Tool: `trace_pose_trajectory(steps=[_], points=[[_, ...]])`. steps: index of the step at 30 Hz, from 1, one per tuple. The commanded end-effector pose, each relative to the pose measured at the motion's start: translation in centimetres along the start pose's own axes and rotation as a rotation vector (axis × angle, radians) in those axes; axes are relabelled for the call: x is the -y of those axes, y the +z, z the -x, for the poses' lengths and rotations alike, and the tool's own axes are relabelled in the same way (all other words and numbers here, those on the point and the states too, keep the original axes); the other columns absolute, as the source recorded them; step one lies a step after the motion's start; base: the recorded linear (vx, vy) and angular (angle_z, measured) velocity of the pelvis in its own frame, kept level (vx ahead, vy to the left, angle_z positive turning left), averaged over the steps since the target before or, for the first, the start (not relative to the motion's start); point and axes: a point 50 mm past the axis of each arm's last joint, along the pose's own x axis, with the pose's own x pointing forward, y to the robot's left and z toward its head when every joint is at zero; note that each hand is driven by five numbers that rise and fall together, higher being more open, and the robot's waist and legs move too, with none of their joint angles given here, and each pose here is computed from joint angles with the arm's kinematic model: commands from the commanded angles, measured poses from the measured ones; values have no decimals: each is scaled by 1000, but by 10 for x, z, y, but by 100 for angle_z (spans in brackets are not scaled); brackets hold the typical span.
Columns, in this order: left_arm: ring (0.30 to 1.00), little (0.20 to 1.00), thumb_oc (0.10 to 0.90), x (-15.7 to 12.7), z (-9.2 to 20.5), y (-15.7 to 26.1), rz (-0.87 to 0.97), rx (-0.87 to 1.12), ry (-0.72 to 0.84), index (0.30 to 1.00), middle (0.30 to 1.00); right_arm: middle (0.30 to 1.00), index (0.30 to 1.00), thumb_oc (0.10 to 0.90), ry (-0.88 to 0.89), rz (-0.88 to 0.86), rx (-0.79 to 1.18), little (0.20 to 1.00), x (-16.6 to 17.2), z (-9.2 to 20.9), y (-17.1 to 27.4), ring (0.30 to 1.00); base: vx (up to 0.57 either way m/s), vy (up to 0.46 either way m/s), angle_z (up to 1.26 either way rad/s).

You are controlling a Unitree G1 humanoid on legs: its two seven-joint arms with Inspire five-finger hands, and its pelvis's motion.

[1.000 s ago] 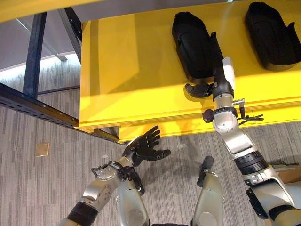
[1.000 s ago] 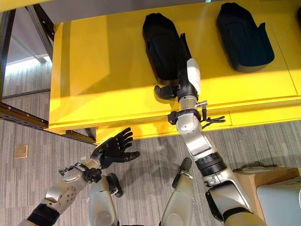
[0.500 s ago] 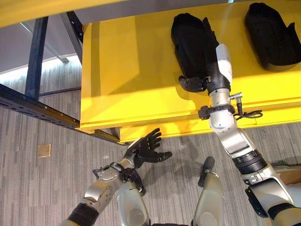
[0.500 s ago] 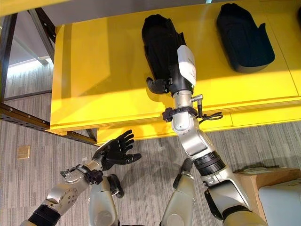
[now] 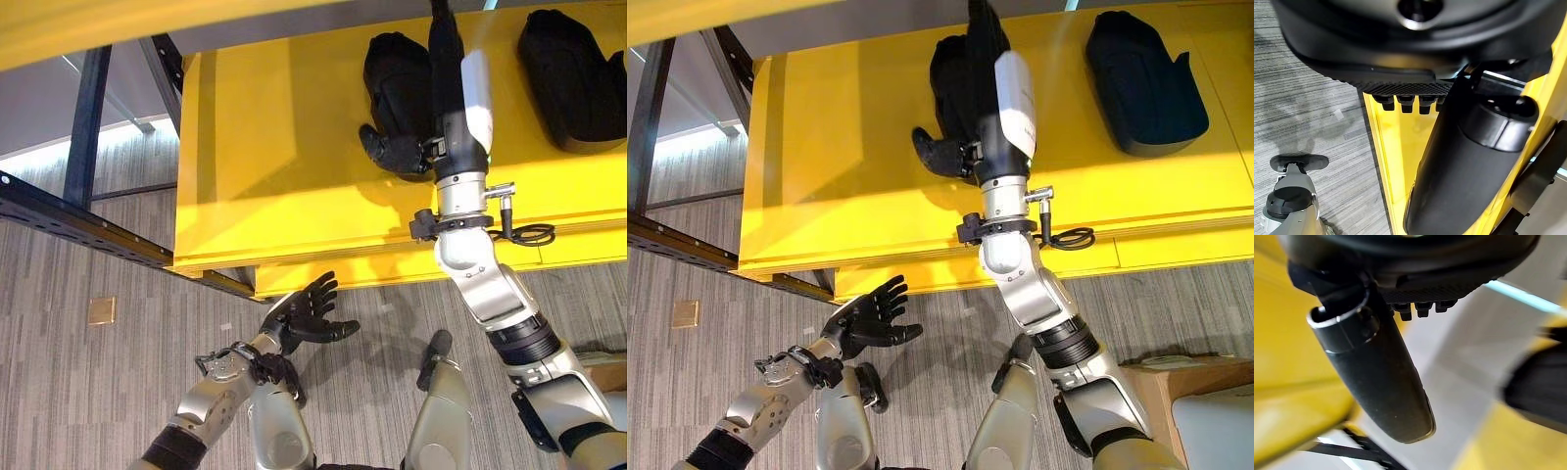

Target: Move parts from the plastic box to the shelf.

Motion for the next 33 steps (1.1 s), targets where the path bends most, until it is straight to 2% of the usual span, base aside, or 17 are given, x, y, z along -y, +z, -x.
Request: trace_pose_trajectory(steps=[1,5,10,12,14,16,18,20,21,23,25,27,33], points=[[1000,1000,900,29,7,26,7,179,-132,1000,1000,1000,1000,900,-120,-39,348,1000,29,-29,67,1000,35,-16,0],[1000,1000,900,24,13,23,-14,171,-112,1000,1000,1000,1000,900,-34,-26,355,1000,29,-22,71,1000,39,-36,-1],[1000,1000,900,19,22,20,12,174,-107,1000,1000,1000,1000,900,100,1,213,1000,28,-4,52,1000,53,-34,-2],[1000,1000,900,14,27,19,38,184,-84,1000,1000,1000,1000,900,148,23,140,1000,29,9,39,1000,48,-47,-1],[1000,1000,900,6,35,21,3,196,-42,1000,1000,1000,1000,900,187,50,59,1000,36,34,19,1000,37,-60,3],[1000,1000,900,1,40,21,-28,202,-27,1000,1000,1000,1000,900,200,62,16,1000,41,47,10,1000,14,-55,1],[1000,1000,900,-3,47,22,-19,219,-18,1000,1000,1000,1000,900,192,70,-11,1000,51,63,3,1000,0,-23,-1],[1000,1000,900,-5,54,29,15,292,-22,1000,1000,1000,1000,900,111,53,-85,1000,65,82,-8,1000,-12,6,-6],[1000,1000,900,-5,54,29,16,291,-22,1000,1000,1000,1000,900,111,53,-86,1000,66,82,-8,1000,-5,23,-6],[1000,1000,900,-10,61,39,32,364,33,1000,1000,1000,1000,900,60,62,-43,1000,78,97,-7,1000,-3,19,-7],[1000,1000,900,-15,67,46,24,425,146,1000,1000,1000,1000,900,6,142,38,1000,83,112,3,1000,3,10,-7],[1000,1000,900,-27,74,51,-25,477,317,1000,1000,1000,1000,900,-70,200,41,1000,90,117,4,1000,19,5,-18],[1000,1000,900,-34,80,34,-38,406,330,1000,1000,1000,1000,900,-104,208,-4,1000,100,119,-4,1000,47,-16,-2]])
